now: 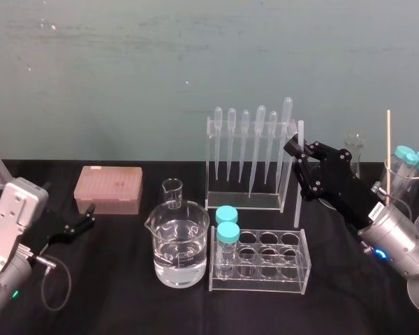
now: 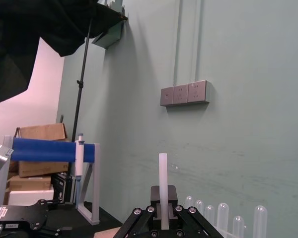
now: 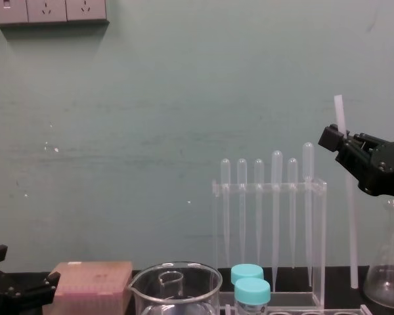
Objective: Pick up the stirring rod with one hand, then place it down.
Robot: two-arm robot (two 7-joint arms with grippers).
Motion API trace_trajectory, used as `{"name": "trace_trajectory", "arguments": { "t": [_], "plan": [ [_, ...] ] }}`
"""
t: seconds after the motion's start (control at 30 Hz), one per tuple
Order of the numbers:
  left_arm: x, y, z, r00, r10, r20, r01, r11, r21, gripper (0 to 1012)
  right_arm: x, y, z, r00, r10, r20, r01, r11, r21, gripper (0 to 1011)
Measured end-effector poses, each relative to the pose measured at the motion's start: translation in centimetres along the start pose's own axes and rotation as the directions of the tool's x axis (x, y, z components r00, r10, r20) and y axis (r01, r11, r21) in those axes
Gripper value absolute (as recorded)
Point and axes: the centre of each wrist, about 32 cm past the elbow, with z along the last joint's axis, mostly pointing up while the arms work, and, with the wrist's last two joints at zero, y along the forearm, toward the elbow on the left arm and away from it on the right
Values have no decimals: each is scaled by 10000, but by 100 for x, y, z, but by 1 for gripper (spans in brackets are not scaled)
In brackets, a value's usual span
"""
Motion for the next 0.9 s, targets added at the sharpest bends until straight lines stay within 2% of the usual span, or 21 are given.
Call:
{"name": "trace_trajectory", "arguments": {
  "t": [0.9],
  "plan": [
    [0, 0, 0, 10000, 0, 0, 0, 10000, 0, 1000, 0, 0, 0, 10000, 0, 0, 0, 10000, 0, 67]
  ]
}}
